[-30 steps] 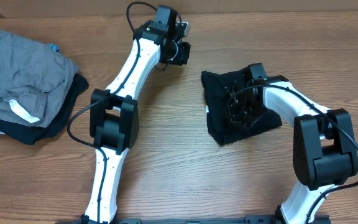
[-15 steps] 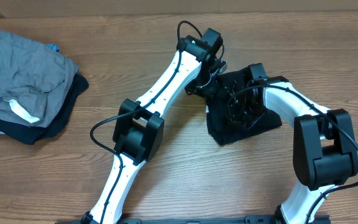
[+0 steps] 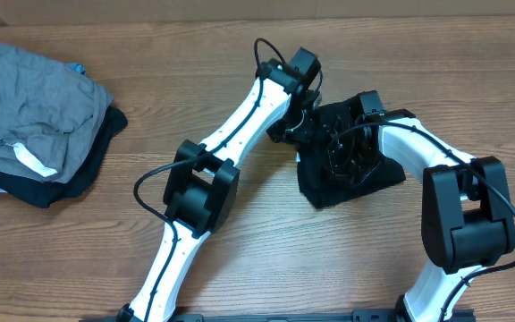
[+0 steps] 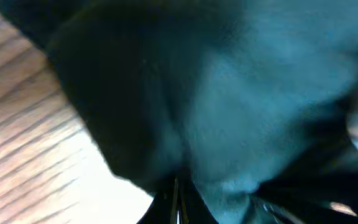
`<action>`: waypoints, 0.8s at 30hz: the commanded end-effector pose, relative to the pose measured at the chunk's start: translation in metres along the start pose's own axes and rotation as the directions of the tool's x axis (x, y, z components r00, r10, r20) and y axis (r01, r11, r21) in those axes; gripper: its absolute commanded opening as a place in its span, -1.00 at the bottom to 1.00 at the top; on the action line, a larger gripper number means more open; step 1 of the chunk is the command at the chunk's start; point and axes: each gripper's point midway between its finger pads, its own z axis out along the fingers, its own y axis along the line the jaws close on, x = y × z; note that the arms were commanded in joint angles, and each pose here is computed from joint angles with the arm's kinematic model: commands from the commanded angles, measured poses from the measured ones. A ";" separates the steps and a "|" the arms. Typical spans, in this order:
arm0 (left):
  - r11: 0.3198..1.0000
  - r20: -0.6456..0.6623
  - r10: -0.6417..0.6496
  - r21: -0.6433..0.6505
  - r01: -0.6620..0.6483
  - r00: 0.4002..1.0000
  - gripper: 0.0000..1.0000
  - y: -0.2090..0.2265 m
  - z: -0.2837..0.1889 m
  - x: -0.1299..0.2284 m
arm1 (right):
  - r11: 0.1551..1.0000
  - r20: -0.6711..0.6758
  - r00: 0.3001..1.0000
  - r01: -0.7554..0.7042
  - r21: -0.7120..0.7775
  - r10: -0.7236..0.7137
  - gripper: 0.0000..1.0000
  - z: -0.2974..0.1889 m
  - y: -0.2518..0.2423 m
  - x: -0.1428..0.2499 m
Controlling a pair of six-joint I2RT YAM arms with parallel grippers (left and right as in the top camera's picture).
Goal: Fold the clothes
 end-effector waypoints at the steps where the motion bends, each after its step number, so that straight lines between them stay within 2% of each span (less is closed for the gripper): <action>1: 0.999 -0.031 -0.053 -0.001 0.053 0.998 -0.92 0.000 0.021 0.009 | 0.998 -0.053 0.998 -0.022 0.051 0.024 -0.92 0.018 -0.015 0.015; 8: 0.991 0.189 -0.068 -0.097 0.087 0.980 -0.92 0.037 0.010 -0.044 | 0.998 -0.053 0.998 -0.021 0.051 0.024 -0.92 0.018 -0.015 0.015; 15: 0.993 0.372 -0.054 -0.075 0.088 0.927 -0.92 0.065 -0.014 -0.094 | 0.998 -0.060 0.998 -0.023 0.052 0.027 -0.92 0.018 -0.015 0.017; 17: 0.991 0.410 -0.065 -0.079 0.107 0.910 -0.92 0.073 -0.034 -0.105 | 0.998 -0.060 0.998 -0.023 0.052 0.026 -0.92 0.018 -0.015 0.017; 20: 0.990 0.405 -0.075 -0.076 0.115 0.911 -0.92 0.067 -0.068 -0.105 | 0.998 -0.059 0.998 -0.023 0.052 0.026 -0.92 0.018 -0.015 0.017; 24: 0.997 0.259 -0.082 0.006 0.083 0.962 -0.92 0.033 -0.072 -0.069 | 0.998 -0.060 0.998 -0.023 0.052 0.027 -0.92 0.018 -0.015 0.017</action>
